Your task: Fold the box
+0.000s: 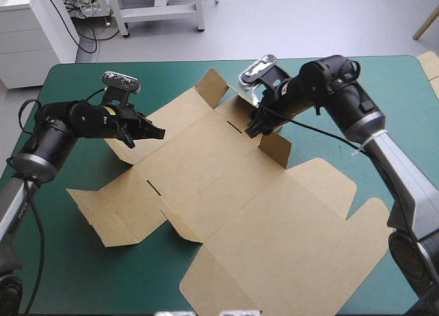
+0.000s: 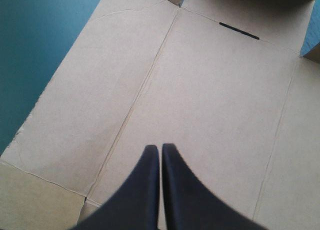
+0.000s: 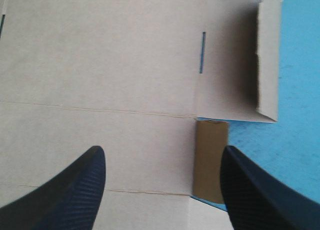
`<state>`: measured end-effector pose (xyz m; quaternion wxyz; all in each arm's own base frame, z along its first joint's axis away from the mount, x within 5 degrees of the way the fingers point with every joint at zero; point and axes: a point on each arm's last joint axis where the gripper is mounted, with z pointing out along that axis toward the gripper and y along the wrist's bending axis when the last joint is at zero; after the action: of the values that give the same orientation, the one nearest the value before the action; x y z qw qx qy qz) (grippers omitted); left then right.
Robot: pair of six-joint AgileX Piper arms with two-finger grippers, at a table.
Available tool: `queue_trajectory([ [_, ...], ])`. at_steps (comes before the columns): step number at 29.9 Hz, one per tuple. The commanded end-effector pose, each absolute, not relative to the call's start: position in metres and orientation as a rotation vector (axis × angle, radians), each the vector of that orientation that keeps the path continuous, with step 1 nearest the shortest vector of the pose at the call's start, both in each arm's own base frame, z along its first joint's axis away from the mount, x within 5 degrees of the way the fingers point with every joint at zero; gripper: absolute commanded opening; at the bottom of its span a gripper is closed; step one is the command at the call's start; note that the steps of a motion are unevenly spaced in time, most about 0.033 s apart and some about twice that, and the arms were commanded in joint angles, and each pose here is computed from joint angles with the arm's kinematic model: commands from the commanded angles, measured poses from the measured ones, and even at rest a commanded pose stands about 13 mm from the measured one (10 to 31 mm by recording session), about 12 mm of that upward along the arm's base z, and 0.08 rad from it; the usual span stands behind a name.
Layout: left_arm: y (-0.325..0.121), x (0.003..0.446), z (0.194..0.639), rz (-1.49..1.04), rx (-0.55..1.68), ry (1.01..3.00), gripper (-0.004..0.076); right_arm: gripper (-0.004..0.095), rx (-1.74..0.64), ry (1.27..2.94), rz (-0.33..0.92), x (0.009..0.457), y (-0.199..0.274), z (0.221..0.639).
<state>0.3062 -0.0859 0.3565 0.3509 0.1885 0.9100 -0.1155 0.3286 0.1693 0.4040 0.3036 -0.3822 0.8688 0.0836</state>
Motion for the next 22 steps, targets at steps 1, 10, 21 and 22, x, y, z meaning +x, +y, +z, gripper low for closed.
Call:
queue_trajectory([
  [1, -0.085, 0.299, 0.383, -0.313, 0.456, 2.244, -0.0008, 0.0597, -0.882, 2.194, 0.176, 0.317, 0.135, 0.449],
  [10, -0.082, 0.300, 0.382, -0.266, 0.478, 2.254, -0.0008, 0.0597, -0.674, 2.196, 0.136, 0.317, 0.071, 0.468],
  [21, -0.083, 0.298, 0.381, -0.278, 0.486, 2.269, -0.0008, 0.0597, -0.704, 2.198, 0.227, 0.326, 0.077, 0.459],
  [22, -0.083, 0.298, 0.381, -0.278, 0.486, 2.269, -0.0008, 0.0597, -0.705, 2.208, 0.232, 0.330, 0.078, 0.456],
])
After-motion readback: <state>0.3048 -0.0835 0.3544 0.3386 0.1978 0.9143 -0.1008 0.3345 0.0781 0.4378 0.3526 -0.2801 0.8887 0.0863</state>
